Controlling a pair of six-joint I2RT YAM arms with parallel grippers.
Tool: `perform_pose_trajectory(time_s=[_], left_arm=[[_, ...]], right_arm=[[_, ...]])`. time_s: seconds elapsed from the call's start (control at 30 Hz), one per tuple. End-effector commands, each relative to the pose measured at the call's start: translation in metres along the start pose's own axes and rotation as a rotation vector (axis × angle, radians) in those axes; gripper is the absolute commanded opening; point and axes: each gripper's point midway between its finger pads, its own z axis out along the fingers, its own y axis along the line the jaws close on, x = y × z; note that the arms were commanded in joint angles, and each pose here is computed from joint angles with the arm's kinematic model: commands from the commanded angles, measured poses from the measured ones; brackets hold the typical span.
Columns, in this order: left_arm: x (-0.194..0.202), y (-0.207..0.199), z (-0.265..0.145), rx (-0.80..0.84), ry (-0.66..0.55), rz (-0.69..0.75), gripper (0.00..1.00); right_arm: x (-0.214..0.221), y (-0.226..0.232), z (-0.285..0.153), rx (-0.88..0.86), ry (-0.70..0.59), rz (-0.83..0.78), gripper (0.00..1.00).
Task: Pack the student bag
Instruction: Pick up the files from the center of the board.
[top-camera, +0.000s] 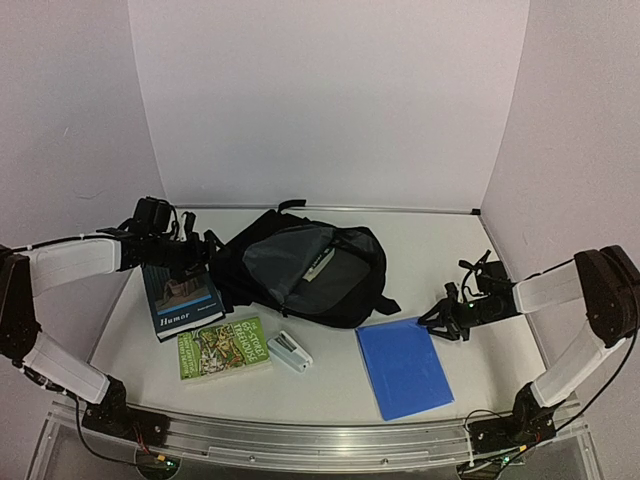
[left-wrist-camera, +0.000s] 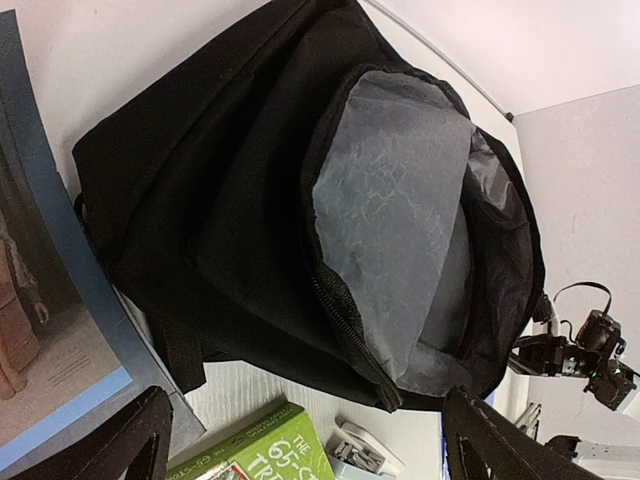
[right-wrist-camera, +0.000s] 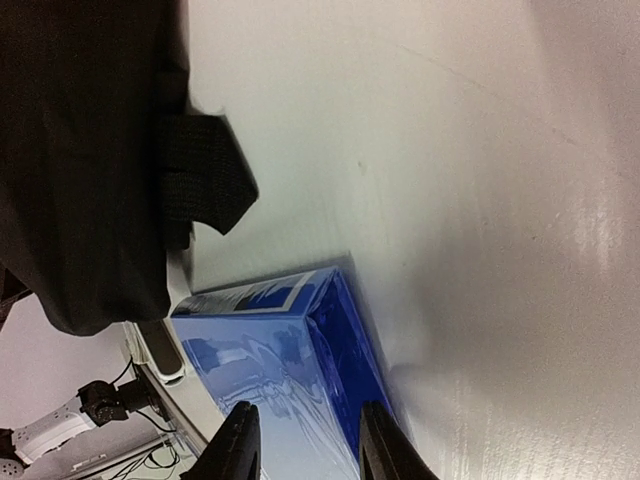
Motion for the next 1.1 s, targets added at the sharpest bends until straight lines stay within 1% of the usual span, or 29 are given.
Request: perform_pose_trajectory(time_s=[0.0, 0.1, 0.27, 0.53, 0.7, 0.73, 0.8, 0.97, 1.0, 1.07], left_arm=[[-0.014, -0.016, -0.001, 0.046, -0.022, 0.032, 0.94], [-0.013, -0.02, -0.001, 0.07, -0.013, 0.039, 0.94], [-0.003, -0.036, -0.001, 0.159, 0.024, 0.067, 0.93], [0.025, -0.034, 0.002, 0.165, 0.088, 0.067, 0.92], [0.028, -0.032, 0.002, 0.154, 0.094, 0.06, 0.92], [0.028, -0.033, 0.002, 0.157, 0.096, 0.059, 0.92], [0.028, -0.035, 0.002, 0.161, 0.097, 0.058, 0.92], [0.025, -0.04, -0.003, 0.175, 0.085, 0.074, 0.92], [0.024, -0.041, -0.004, 0.177, 0.081, 0.08, 0.92], [0.022, -0.045, -0.008, 0.188, 0.07, 0.093, 0.92]], right_arm=[[0.011, 0.015, -0.003, -0.079, 0.047, -0.039, 0.34], [0.017, 0.015, 0.001, -0.093, 0.075, -0.05, 0.35], [0.028, 0.022, 0.009, -0.111, 0.126, -0.087, 0.34], [0.049, 0.029, 0.032, -0.107, 0.219, -0.156, 0.31], [0.055, 0.035, 0.043, -0.121, 0.238, -0.168, 0.26], [0.055, 0.038, 0.044, -0.131, 0.238, -0.169, 0.25], [0.056, 0.043, 0.047, -0.145, 0.232, -0.168, 0.2], [0.048, 0.048, 0.046, -0.146, 0.195, -0.159, 0.03], [0.047, 0.051, 0.044, -0.148, 0.185, -0.161, 0.01], [0.044, 0.058, 0.039, -0.156, 0.164, -0.164, 0.0]])
